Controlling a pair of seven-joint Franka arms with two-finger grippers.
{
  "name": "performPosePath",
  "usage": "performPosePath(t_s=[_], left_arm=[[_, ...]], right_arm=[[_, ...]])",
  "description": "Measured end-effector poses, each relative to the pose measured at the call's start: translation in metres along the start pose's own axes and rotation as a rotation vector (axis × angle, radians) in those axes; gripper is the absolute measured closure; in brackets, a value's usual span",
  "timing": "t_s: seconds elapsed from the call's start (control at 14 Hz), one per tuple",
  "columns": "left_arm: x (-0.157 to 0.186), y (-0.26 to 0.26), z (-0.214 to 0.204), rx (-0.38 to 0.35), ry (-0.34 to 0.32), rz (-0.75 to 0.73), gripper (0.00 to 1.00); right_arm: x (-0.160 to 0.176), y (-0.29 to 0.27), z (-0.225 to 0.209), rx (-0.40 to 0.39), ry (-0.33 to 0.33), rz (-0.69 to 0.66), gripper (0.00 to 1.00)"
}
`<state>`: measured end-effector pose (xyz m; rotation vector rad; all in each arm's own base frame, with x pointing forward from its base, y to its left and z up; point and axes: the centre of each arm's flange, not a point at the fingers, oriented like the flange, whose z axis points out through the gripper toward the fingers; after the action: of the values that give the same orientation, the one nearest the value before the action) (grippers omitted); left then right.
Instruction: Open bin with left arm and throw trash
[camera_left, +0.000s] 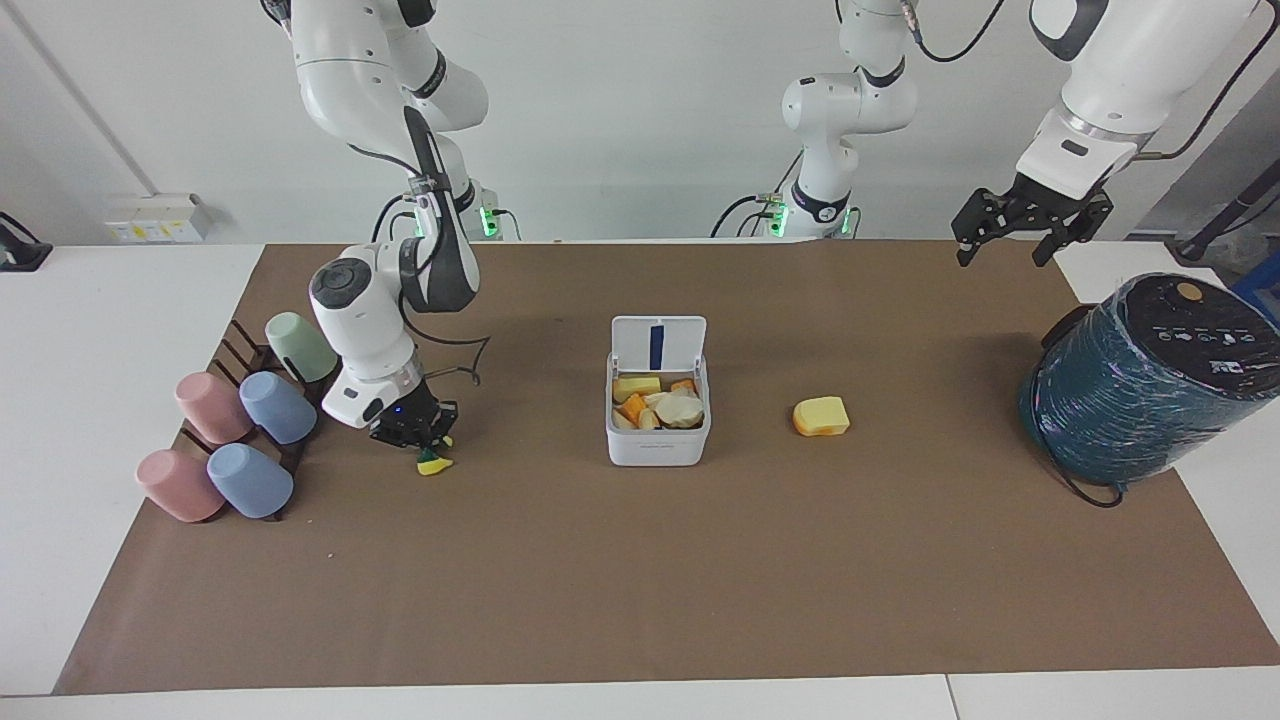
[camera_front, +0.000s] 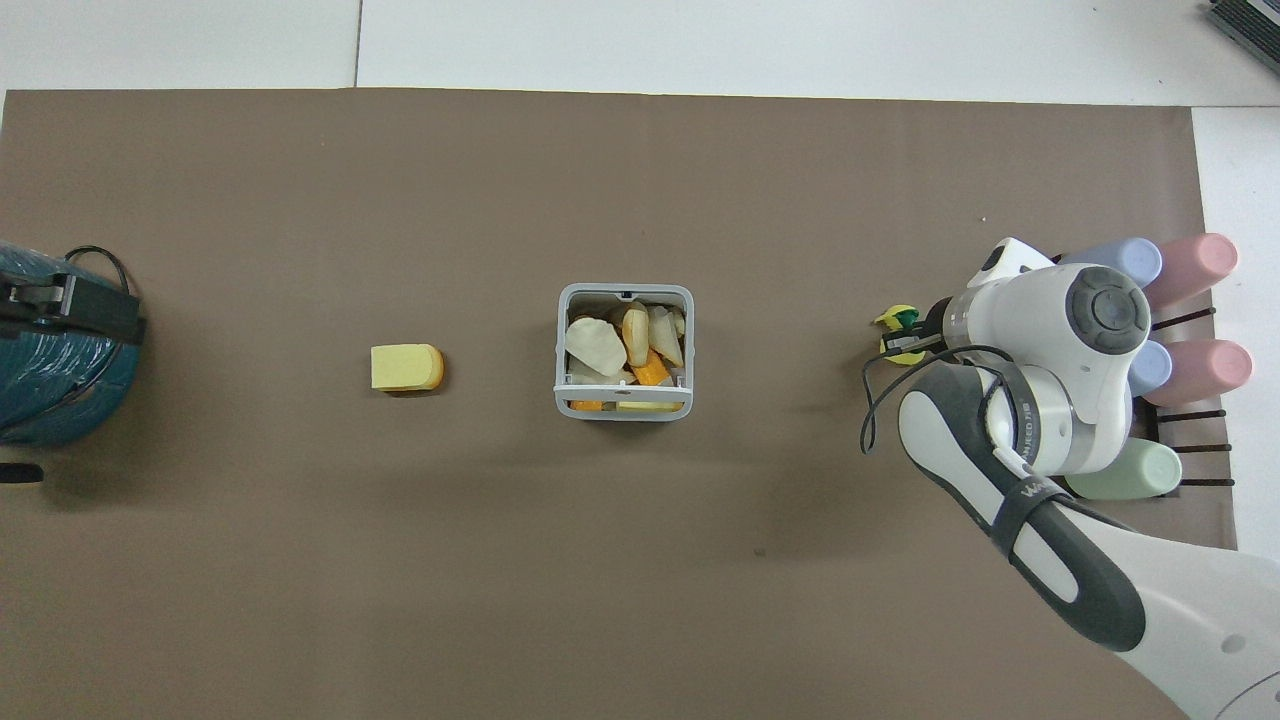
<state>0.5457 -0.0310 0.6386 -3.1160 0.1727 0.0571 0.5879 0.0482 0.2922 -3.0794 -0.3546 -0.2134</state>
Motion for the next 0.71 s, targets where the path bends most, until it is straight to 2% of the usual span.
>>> performPosePath(t_s=[0.14, 0.28, 0.5, 0.57, 0.71], left_arm=[[-0.007, 0.013, 0.003, -0.004, -0.050, 0.023, 0.00], [-0.010, 0.032, 0.003, -0.001, -0.059, 0.057, 0.00], [-0.012, 0.034, 0.003, -0.001, -0.062, 0.060, 0.00], [-0.011, 0.032, 0.003, -0.001, -0.056, 0.057, 0.00], [-0.003, 0.033, 0.009, 0.000, 0.007, 0.057, 0.00]], right_arm=[[0.002, 0.000, -0.002, 0.000, 0.002, 0.000, 0.96], [0.003, 0.000, -0.004, 0.000, 0.005, 0.000, 0.96], [0.005, 0.001, -0.005, -0.001, 0.008, 0.000, 0.96], [0.005, 0.001, -0.005, -0.001, 0.008, 0.000, 0.96], [0.005, 0.001, -0.005, -0.001, 0.008, 0.000, 0.96]])
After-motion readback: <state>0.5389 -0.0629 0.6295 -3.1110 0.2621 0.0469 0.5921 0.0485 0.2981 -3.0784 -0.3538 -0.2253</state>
